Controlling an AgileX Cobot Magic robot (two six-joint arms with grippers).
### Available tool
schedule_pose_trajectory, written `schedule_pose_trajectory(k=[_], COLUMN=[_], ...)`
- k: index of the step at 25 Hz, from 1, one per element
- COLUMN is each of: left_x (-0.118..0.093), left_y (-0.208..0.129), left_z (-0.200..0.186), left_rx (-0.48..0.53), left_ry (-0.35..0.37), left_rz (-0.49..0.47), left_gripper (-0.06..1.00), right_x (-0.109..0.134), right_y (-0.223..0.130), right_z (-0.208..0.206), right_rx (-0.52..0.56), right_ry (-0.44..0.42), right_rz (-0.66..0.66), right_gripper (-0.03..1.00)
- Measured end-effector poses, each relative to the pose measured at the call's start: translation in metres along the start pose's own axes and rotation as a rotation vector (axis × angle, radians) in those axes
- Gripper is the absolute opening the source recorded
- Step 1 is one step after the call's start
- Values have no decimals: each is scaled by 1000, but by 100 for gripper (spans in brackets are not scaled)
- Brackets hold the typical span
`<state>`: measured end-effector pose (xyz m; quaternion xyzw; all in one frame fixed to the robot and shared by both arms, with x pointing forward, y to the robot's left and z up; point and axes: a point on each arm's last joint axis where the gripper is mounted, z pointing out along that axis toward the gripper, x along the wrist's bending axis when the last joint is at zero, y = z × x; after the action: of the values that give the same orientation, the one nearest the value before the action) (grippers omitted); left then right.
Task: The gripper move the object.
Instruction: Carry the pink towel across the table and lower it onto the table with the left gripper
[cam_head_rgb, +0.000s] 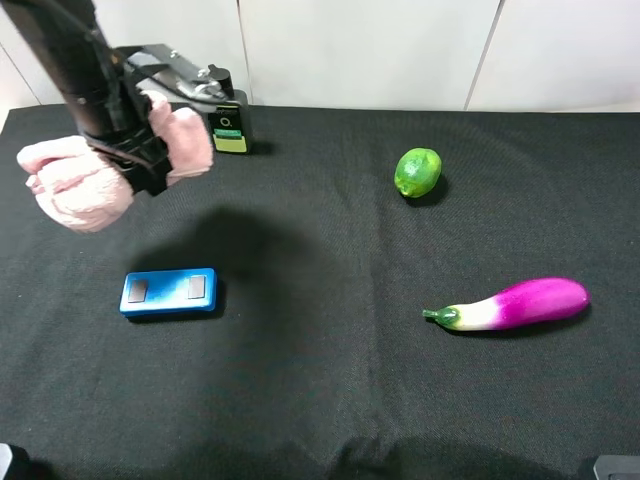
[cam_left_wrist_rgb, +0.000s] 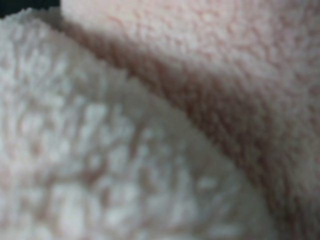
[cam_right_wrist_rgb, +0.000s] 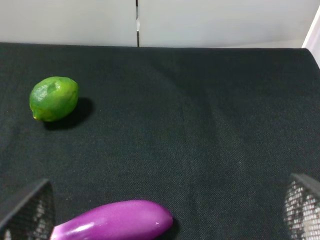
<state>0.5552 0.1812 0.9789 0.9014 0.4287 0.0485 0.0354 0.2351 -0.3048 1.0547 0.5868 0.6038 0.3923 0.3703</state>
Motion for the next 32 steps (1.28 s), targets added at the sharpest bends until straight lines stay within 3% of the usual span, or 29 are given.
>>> schedule_pose_trajectory(k=[21, 32], left_x=[-67, -74], left_y=[47, 58], left_z=[-32, -35], left_rx=[-213, -331], left_ry=[-34, -79], left_rz=[-102, -175], left_gripper=[57, 57], right_x=[0, 0], right_y=[0, 0], right_z=[0, 0], right_rx=[0, 0], right_ry=[0, 0], right_rz=[0, 0], right_gripper=[69, 69])
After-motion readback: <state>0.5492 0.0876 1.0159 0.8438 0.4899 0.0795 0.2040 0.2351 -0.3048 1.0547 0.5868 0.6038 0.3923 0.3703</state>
